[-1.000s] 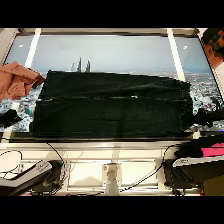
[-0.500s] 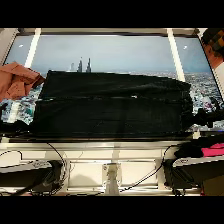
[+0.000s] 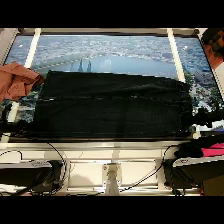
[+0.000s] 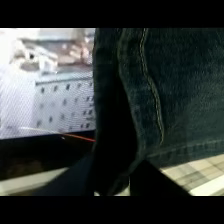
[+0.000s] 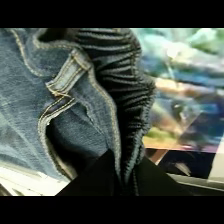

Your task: Fold the clothes and pants, and hang the long-sleeved shirts on hangers.

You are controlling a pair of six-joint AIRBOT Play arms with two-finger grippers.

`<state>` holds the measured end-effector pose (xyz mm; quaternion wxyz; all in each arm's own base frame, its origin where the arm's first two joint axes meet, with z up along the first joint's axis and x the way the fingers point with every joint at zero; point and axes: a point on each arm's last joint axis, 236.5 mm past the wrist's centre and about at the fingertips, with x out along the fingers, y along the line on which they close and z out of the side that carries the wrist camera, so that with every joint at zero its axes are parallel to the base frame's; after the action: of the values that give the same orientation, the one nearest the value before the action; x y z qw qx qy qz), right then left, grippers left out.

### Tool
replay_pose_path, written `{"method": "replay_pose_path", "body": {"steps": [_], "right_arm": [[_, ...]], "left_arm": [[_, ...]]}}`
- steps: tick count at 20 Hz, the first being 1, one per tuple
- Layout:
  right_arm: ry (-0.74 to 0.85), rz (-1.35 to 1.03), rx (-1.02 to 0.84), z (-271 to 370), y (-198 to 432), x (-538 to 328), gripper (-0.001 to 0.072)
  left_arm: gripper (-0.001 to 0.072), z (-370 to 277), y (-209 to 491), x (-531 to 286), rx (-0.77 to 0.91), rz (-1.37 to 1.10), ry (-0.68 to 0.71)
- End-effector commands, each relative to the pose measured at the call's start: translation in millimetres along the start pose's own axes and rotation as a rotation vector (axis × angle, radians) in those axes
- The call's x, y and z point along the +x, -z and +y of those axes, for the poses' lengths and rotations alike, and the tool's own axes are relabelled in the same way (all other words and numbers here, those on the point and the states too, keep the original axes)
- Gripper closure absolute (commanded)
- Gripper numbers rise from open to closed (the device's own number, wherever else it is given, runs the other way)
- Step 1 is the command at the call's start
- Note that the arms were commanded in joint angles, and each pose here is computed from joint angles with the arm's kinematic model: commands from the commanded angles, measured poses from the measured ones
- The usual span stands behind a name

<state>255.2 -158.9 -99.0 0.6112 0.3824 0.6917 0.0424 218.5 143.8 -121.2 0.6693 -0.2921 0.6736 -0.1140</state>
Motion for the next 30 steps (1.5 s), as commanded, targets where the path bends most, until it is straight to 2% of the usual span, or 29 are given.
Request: {"method": "replay_pose_path", "body": {"steps": [1,2,5,9,11,14,16,19,23,30], "right_arm": [[-0.048,0.027,0.0,12,7,-2,0.0678],[-0.059,0.036,-0.005,16,10,-4,0.0679],[-0.129,0.074,-0.033,38,22,-15,0.0679],[-0.257,0.049,-0.118,79,23,-40,0.0679],[-0.336,-0.027,-0.156,103,8,-56,0.0679],[-0.505,-0.182,-0.214,145,-20,-81,0.0679],[-0.587,-0.333,-0.202,165,-51,-99,0.0679],[-0.634,-0.526,-0.099,181,-102,-117,0.0679],[-0.592,-0.659,0.075,199,-155,-106,0.0679],[-0.466,-1.048,0.299,203,-236,-116,0.0679]], "left_arm": [[0.0649,-5,-3,5,0.012,0.011,0.013],[0.0677,-10,1,6,0.018,0.031,0.029],[0.0678,-32,6,-4,0.04,0.08,0.101],[0.068,-80,-30,-50,0.113,-0.022,0.266],[0.0679,-104,-68,-78,0.155,-0.175,0.332],[0.0679,-161,-136,-139,0.17,-0.528,0.584],[0.0679,-175,-172,-174,0.097,-0.708,0.689],[0.0679,-166,-216,-174,-0.033,-0.828,0.625],[0.0679,-190,-272,-151,-0.129,-0.936,0.553],[0.0679,-169,-334,-91,-0.295,-1.099,0.248]]}}
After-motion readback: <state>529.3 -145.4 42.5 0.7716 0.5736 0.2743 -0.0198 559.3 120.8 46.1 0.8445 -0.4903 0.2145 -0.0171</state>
